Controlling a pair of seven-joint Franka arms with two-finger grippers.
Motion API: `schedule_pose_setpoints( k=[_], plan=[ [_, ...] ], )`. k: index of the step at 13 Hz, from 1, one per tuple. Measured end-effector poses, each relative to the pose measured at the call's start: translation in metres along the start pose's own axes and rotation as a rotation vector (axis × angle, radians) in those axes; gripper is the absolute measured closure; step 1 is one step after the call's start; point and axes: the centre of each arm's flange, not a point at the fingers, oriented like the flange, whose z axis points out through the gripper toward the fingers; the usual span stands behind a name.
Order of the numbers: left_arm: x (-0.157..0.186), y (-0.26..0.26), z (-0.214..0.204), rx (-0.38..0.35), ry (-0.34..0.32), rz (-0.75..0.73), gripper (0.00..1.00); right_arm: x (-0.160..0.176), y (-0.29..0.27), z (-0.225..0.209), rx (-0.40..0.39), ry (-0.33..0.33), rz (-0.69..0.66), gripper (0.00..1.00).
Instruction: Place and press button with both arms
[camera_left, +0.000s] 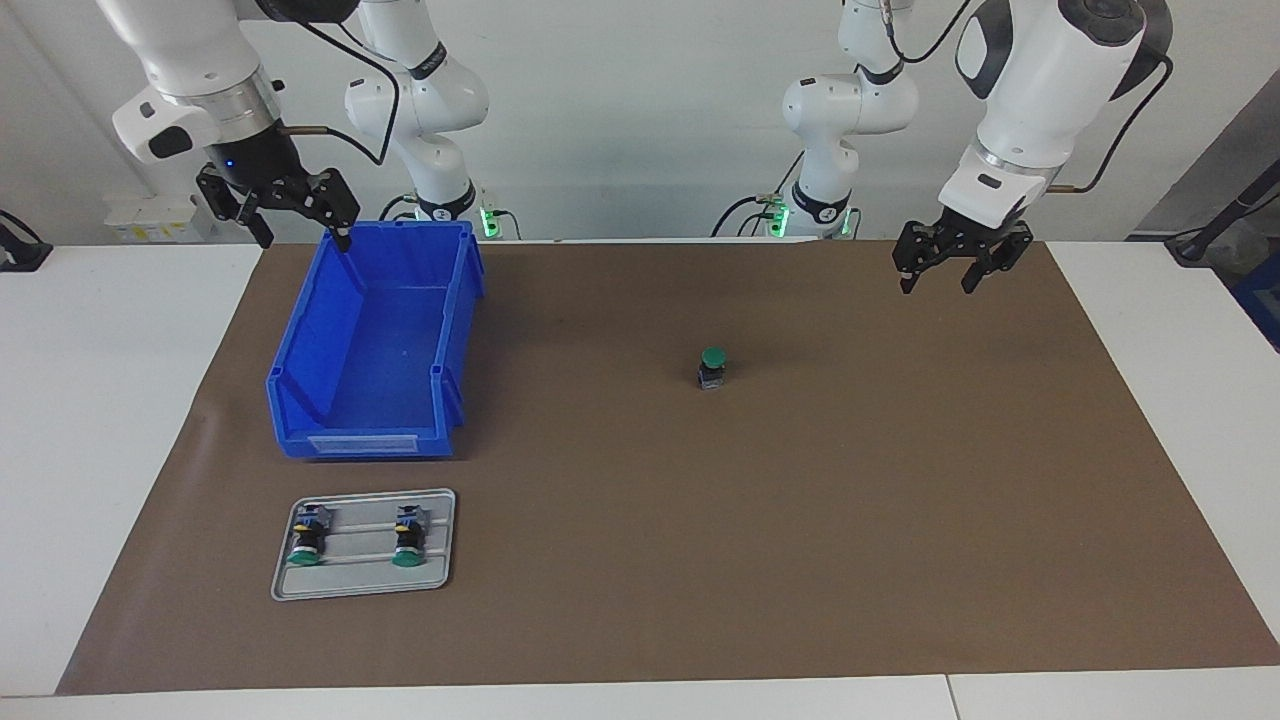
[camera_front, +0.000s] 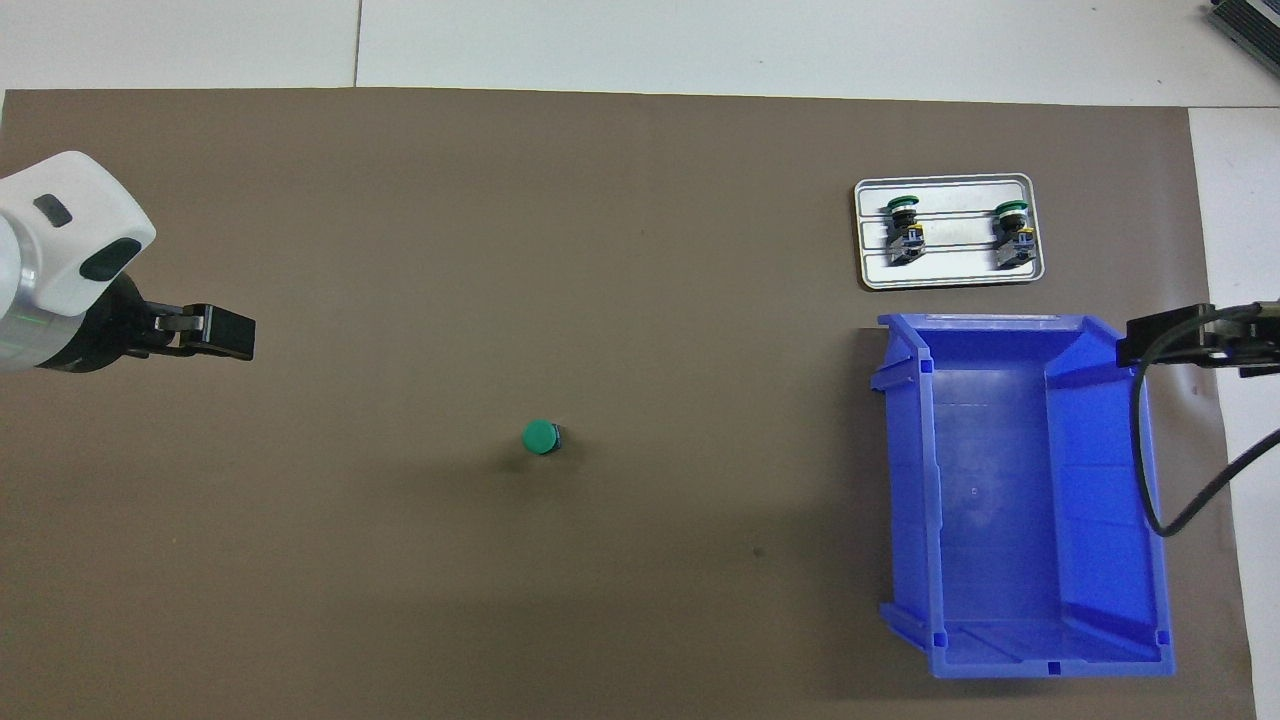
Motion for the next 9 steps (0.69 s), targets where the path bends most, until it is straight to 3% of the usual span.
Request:
schedule_pose_setpoints(
  k=[4, 9],
  plan=[
    [0.000, -0.001, -0.001, -0.006, 0.002, -0.003, 0.00, -0.006, -0.088, 0.004, 0.041, 0.025, -0.089, 0.00],
    [0.000, -0.002, -0.001, -0.007, 0.002, -0.007, 0.00, -0.018, -0.290, 0.077, 0.127, 0.087, -0.080, 0.00]
  ],
)
